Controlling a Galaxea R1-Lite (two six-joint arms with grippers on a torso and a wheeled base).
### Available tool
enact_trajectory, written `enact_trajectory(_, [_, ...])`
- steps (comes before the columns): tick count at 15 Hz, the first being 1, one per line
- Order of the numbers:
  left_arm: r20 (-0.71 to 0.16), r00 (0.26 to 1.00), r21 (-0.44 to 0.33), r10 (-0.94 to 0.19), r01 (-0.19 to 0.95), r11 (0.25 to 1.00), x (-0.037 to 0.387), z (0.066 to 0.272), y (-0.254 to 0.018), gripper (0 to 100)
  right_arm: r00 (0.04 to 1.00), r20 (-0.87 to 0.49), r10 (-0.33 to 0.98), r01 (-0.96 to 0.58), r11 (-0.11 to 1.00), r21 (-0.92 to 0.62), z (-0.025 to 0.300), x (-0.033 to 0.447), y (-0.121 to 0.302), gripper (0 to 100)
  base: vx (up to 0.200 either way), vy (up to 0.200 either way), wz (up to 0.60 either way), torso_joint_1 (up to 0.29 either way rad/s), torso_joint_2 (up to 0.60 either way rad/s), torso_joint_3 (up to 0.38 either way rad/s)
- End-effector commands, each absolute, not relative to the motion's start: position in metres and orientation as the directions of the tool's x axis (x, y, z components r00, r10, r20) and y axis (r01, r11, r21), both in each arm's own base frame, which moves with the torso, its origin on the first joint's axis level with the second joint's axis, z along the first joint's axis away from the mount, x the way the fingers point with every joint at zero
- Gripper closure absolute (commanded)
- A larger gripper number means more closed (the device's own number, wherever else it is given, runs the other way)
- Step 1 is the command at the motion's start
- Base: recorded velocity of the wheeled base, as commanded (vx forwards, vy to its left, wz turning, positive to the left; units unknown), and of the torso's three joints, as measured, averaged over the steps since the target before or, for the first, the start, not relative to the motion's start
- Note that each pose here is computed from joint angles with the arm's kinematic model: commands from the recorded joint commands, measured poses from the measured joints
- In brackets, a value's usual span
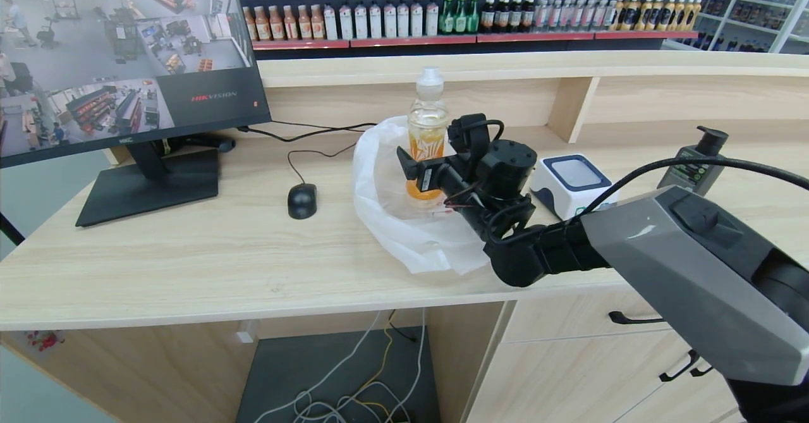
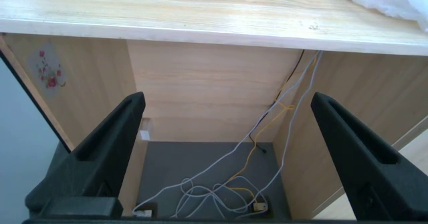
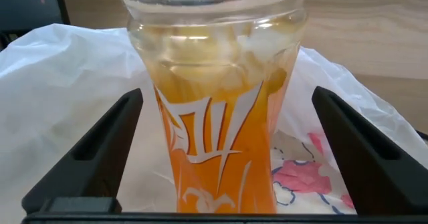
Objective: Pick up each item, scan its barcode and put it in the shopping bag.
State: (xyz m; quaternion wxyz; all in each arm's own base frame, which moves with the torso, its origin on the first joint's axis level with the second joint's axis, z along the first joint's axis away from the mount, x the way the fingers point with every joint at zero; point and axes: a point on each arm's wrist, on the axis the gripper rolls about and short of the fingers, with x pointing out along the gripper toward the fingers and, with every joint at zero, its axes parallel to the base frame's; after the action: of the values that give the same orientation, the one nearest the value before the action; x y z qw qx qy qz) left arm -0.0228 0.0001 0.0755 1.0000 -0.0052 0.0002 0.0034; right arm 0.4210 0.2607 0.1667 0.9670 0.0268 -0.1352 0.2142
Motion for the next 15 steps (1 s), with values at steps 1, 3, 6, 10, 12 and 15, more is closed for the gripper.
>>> enact_trajectory(1, [0.0,1.0,-0.011,0.008,-0.008,1.0,-0.023,0.075,0.0,0,0.868,0.281,0.41,-0.426,0.905,-0.006,0.183,0.406,0.255,0,0.0,0.0,0.0,0.0,0.0,0.0])
enact_trajectory(3, [0.0,1.0,-0.011,0.008,-0.008,1.0,-0.023,0.075,0.0,0,0.863,0.284,0.417,-0.433,0.901,-0.008,0.187,0.39,0.251,0,0.0,0.0,0.0,0.0,0.0,0.0])
enact_trajectory(6, [0.0,1.0,-0.011,0.008,-0.008,1.0,-0.023,0.075,0.0,0,0.864,0.283,0.416,-0.434,0.901,0.001,0.186,0.357,0.236,0,0.0,0.0,0.0,0.0,0.0,0.0])
enact_trajectory(10, [0.0,1.0,-0.011,0.008,-0.008,1.0,-0.023,0.075,0.0,0,0.858,0.255,0.445,-0.462,0.887,0.005,0.165,0.294,0.224,0,0.0,0.0,0.0,0.0,0.0,0.0])
enact_trajectory(12, [0.0,1.0,-0.011,0.008,-0.008,1.0,-0.023,0.075,0.0,0,0.852,0.269,0.45,-0.471,0.882,0.014,0.158,0.27,0.217,0,0.0,0.0,0.0,0.0,0.0,0.0])
enact_trajectory(15, [0.0,1.0,-0.011,0.008,-0.008,1.0,-0.023,0.075,0.0,0,0.839,0.316,0.443,-0.475,0.88,0.025,0.176,0.258,0.209,0,0.0,0.0,0.0,0.0,0.0,0.0])
